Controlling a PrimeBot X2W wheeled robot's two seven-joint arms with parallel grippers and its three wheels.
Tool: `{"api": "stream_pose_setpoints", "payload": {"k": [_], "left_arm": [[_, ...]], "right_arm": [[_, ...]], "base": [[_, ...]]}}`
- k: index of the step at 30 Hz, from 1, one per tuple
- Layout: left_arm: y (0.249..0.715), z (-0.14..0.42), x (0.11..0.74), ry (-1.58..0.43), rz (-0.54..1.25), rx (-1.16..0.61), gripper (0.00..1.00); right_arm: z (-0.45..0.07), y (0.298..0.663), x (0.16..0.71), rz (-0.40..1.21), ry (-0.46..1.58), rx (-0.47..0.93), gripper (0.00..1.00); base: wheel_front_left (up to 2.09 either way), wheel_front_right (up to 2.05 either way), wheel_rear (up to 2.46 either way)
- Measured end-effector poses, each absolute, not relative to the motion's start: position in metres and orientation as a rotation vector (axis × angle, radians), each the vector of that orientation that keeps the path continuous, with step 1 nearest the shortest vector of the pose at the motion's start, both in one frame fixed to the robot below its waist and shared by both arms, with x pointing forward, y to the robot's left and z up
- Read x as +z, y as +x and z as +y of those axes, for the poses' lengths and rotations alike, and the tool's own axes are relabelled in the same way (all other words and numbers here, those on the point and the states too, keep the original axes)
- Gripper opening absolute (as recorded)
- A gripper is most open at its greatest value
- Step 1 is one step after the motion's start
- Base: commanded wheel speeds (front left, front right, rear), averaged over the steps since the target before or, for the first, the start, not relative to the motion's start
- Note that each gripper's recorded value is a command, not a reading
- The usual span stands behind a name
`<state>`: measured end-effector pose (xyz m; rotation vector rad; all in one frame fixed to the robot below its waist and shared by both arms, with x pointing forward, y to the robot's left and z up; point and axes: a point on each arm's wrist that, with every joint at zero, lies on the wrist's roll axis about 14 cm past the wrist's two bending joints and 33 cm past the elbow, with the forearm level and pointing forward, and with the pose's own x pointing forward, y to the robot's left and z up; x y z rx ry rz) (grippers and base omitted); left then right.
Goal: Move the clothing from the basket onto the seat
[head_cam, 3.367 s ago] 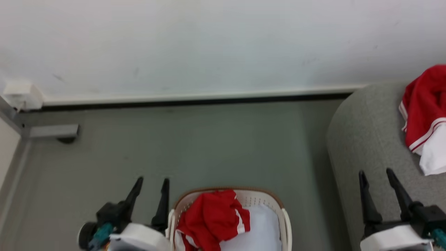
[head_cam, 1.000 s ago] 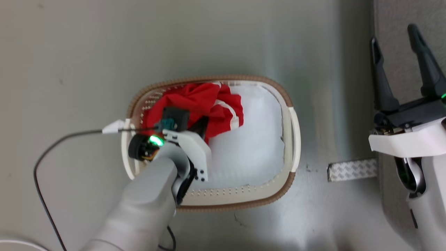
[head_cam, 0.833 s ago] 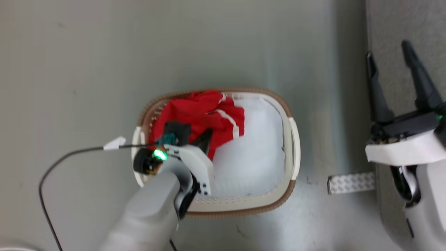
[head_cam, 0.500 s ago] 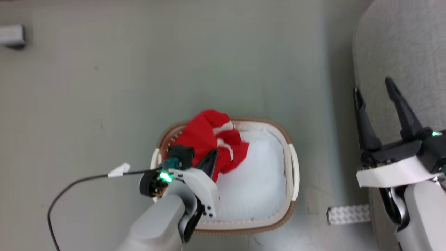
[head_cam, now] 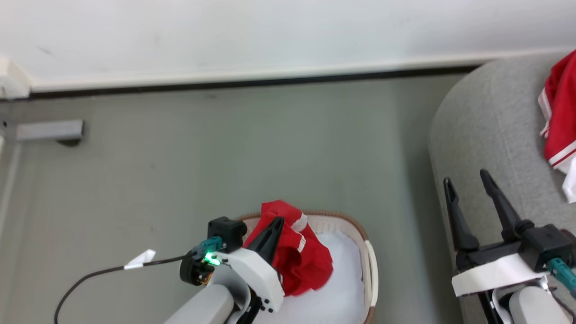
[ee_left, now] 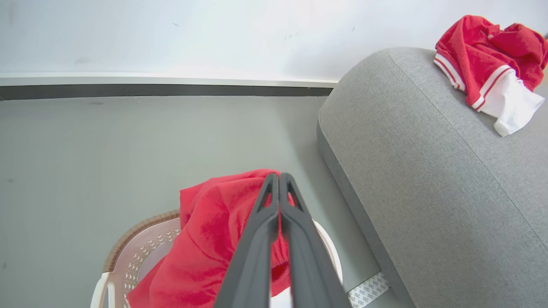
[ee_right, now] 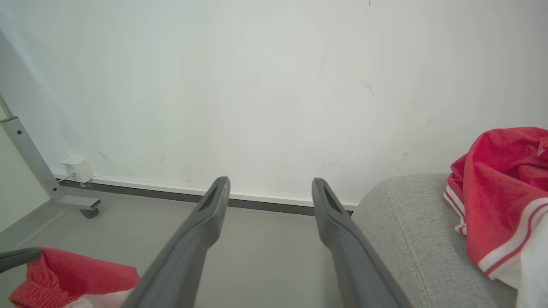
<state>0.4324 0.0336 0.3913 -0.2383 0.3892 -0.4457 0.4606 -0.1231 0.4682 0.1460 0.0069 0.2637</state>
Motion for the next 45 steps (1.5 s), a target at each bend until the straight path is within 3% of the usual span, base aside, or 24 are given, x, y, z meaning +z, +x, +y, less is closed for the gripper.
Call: {"api": "stream_pose_setpoints", "payload": {"k": [13, 24, 38, 45], "left_arm": [[0.418, 0.043, 0.515, -0.252, 0.086, -0.452, 0.00], [0.403, 0.058, 0.578, -0.244, -0.060, -0.428, 0.00], [0.394, 0.065, 0.605, -0.238, -0.116, -0.425, 0.00], [0.388, 0.060, 0.609, -0.233, -0.119, -0.446, 0.00]], "right_arm": [[-0.120, 0.419, 0.505, -0.062, 0.150, 0.266, 1.00], [-0.112, 0.390, 0.508, -0.065, 0.147, 0.289, 1.00], [-0.027, 0.341, 0.505, -0.037, 0.079, 0.659, 1.00], [-0.010, 0.341, 0.524, -0.095, 0.020, 0.767, 1.00]], "base": [[0.00, 0.00, 0.00], [0.00, 0.00, 0.00], [0.00, 0.00, 0.00], [0.00, 0.00, 0.00]]}}
